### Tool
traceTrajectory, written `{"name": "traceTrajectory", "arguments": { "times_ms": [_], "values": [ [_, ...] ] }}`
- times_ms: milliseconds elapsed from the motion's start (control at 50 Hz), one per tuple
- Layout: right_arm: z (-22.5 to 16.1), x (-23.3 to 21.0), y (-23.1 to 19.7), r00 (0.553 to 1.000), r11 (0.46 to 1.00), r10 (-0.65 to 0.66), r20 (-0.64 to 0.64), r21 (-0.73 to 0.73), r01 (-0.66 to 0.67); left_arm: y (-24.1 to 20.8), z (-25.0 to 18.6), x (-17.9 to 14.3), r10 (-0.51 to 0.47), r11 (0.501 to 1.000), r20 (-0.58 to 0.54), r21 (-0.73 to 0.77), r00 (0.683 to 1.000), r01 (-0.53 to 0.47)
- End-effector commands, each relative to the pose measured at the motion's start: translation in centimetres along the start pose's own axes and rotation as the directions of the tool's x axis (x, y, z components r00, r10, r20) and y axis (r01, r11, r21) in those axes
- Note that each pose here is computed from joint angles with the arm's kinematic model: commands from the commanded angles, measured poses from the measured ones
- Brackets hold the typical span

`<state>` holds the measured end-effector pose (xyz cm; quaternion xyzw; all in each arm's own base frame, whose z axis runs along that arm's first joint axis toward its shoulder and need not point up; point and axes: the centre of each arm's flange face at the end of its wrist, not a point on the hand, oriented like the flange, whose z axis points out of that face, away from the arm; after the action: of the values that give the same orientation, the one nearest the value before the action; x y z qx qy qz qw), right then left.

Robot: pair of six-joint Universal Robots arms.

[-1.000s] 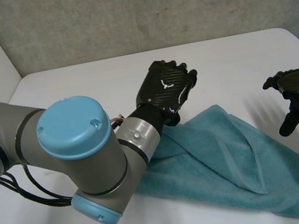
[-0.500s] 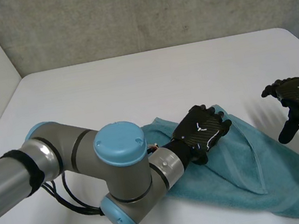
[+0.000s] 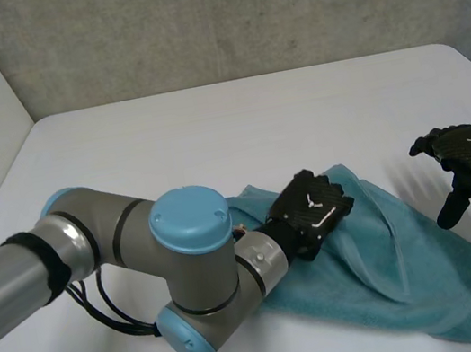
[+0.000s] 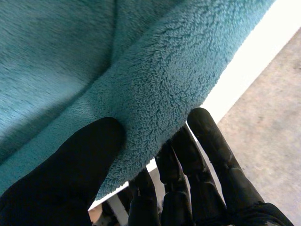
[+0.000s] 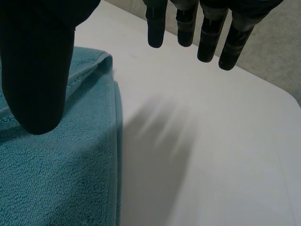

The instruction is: Fold the laundry

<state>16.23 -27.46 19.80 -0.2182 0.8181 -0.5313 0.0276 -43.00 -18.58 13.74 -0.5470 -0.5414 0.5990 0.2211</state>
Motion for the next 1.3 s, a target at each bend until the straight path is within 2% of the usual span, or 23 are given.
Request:
{"name": "traceTrajectory", "arguments": {
  "times_ms": [20,120,180,200,260,320,340,400,420,520,640,760,880,900,980,1000,1020,1060,1120,1160,1220,1240,1300],
  "values": [
    [0.0,0.0,0.0,1.000,1.000,0.004,-0.001,0.002,-0.004,-2.2,-0.8,-2.2,0.022,1.000,0.130,0.008,0.991,-0.023],
    [0.1,0.1,-0.2,1.000,1.000,0.015,-0.003,0.010,-0.015,-7.0,-3.7,-5.9,0.021,0.997,0.313,0.058,0.950,-0.041],
    [0.2,0.2,-0.4,1.000,1.000,0.015,-0.001,0.022,-0.015,-8.5,-4.8,-6.8,0.012,0.995,0.351,0.084,0.936,-0.044],
    [0.4,0.2,-0.6,0.999,0.998,0.040,0.008,0.037,-0.041,-10.1,-6.4,-8.0,-0.011,0.992,0.392,0.118,0.920,-0.038],
    [0.7,0.1,-0.8,0.993,0.992,0.116,0.033,0.043,-0.117,-10.9,-7.4,-8.7,-0.035,0.990,0.409,0.140,0.912,-0.025],
    [1.2,-0.1,-1.2,0.975,0.976,0.210,0.069,0.052,-0.213,-12.7,-9.3,-9.5,-0.090,0.981,0.432,0.195,0.897,0.004],
    [1.8,-0.2,-1.5,0.946,0.950,0.305,0.109,0.042,-0.311,-13.2,-9.8,-9.7,-0.101,0.978,0.435,0.210,0.895,0.008],
    [2.4,-0.3,-1.5,0.922,0.929,0.360,0.139,0.031,-0.368,-15.2,-12.2,-10.1,-0.149,0.962,0.450,0.274,0.880,0.023],
    [3.2,-0.6,-1.4,0.891,0.905,0.419,0.174,0.004,-0.426,-15.7,-13.1,-10.4,-0.157,0.957,0.461,0.288,0.874,0.020],
    [4.1,-2.1,-1.3,0.862,0.889,0.453,0.229,-0.037,-0.457,-16.6,-15.5,-11.0,-0.162,0.950,0.499,0.312,0.851,-0.002],
    [5.4,-6.7,-0.8,0.851,0.913,0.406,0.334,-0.095,-0.398,-17.0,-17.4,-12.1,-0.162,0.947,0.548,0.320,0.821,-0.027],
    [6.9,-7.4,-0.4,0.876,0.934,0.357,0.325,-0.121,-0.336,-15.7,-17.9,-14.6,-0.159,0.956,0.612,0.292,0.775,-0.034],
    [8.0,-4.2,-7.8,0.958,0.952,0.216,0.190,0.175,-0.250,-14.8,-17.6,-20.3,-0.214,0.941,0.694,0.336,0.687,-0.046],
    [7.2,-3.1,-11.1,0.976,0.935,0.172,0.135,0.289,-0.205,-14.0,-16.9,-22.3,-0.243,0.936,0.710,0.351,0.661,-0.033],
    [3.4,-1.1,-18.3,0.990,0.842,0.135,0.035,0.523,-0.133,-14.2,-16.3,-26.8,-0.301,0.909,0.729,0.413,0.614,-0.045],
    [2.4,-0.7,-19.8,0.990,0.811,0.137,0.019,0.572,-0.123,-14.5,-16.1,-27.3,-0.309,0.903,0.728,0.427,0.612,-0.052],
    [0.4,-0.1,-22.2,0.990,0.745,0.141,0.000,0.659,-0.106,-14.8,-16.0,-27.7,-0.316,0.896,0.726,0.439,0.611,-0.059],
    [-2.2,0.2,-24.4,0.991,0.656,0.134,-0.012,0.751,-0.079,-15.6,-16.0,-29.1,-0.327,0.879,0.732,0.468,0.597,-0.093],
    [-4.8,-0.9,-25.2,0.994,0.595,0.108,0.001,0.801,-0.066,-15.8,-16.1,-30.1,-0.343,0.868,0.740,0.485,0.578,-0.106],
    [-5.2,-1.6,-24.9,0.995,0.596,0.097,0.017,0.800,-0.072,-15.3,-16.4,-30.9,-0.376,0.860,0.755,0.500,0.538,-0.101],
    [-5.3,-4.9,-21.9,0.997,0.670,0.036,0.069,0.739,-0.075,-13.4,-16.6,-31.4,-0.429,0.854,0.749,0.519,0.506,-0.045],
    [-5.2,-5.0,-21.9,0.997,0.670,0.036,0.069,0.739,-0.075,-13.4,-16.6,-31.4,-0.429,0.854,0.749,0.519,0.505,-0.044],
    [-3.9,-6.9,-18.2,0.998,0.757,-0.031,0.064,0.653,-0.018,-9.8,-16.0,-30.6,-0.471,0.859,0.731,0.506,0.494,0.071]
  ]
}}
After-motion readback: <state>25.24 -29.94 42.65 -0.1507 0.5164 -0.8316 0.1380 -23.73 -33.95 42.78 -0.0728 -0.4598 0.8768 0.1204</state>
